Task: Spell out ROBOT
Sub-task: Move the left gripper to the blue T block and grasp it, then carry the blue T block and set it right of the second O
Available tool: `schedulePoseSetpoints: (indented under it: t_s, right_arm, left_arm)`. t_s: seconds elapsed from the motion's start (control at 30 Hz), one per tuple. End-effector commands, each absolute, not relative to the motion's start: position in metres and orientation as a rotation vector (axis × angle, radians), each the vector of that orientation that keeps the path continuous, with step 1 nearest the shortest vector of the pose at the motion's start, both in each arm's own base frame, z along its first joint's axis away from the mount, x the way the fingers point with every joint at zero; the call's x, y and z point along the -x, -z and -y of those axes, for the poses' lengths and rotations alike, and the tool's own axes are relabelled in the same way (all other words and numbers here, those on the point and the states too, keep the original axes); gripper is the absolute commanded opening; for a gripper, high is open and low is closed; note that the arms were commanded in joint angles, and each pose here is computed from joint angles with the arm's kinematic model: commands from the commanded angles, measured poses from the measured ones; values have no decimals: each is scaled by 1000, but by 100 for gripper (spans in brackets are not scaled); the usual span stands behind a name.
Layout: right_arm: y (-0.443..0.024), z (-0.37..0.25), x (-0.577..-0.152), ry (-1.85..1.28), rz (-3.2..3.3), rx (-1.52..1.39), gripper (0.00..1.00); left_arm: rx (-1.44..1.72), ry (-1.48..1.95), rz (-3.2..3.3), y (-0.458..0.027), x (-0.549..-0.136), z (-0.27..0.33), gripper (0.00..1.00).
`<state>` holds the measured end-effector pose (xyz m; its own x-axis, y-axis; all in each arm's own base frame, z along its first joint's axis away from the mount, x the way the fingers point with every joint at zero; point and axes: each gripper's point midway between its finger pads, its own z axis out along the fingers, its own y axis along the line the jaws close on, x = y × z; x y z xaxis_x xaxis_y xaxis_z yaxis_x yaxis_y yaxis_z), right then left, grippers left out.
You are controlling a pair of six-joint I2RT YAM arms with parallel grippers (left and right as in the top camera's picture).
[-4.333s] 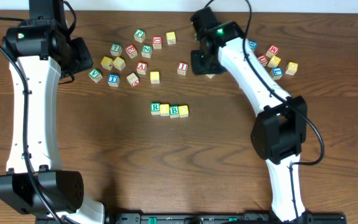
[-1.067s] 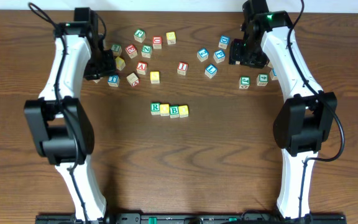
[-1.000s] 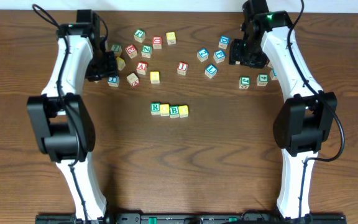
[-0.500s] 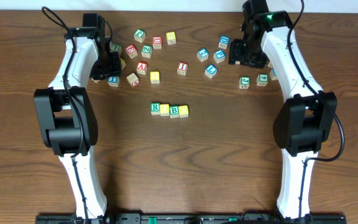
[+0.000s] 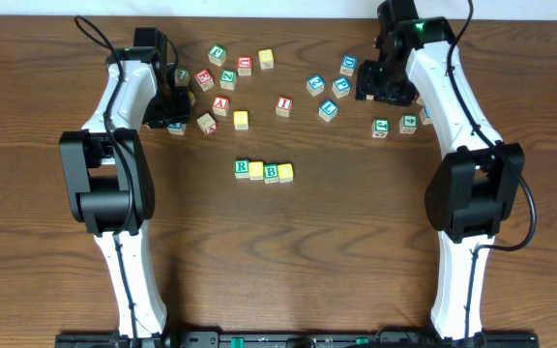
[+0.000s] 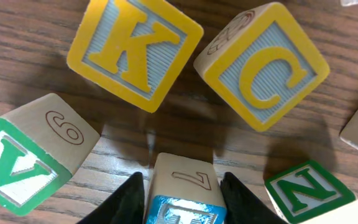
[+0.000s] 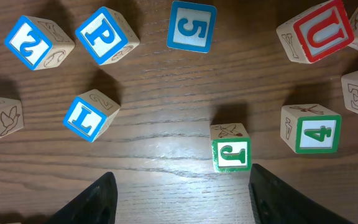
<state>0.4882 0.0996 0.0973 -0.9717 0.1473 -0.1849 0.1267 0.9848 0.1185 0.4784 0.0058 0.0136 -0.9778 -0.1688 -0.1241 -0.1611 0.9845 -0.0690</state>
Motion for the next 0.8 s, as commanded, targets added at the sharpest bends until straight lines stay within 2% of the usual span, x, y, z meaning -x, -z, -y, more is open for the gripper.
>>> schedulePoseSetpoints:
  t_s: [0.0,0.27,0.53,0.77]
  right_arm:
    - [-97,-105,-486,-161,-2944,-168,63]
    - [-97,-104,-487,-161,-2943,-168,63]
    - [-97,-104,-487,-161,-2943,-168,64]
    - [-97,-104,-487,-161,-2943,-169,64]
  left_arm:
    - [229,96,-3009,-11,-477,-3,32]
    - [227,97,-2988,-24,-478,-4,28]
    - [255,105,-2932,-71,-473,0,28]
    - [177,123,-2936,-105,-454,38,28]
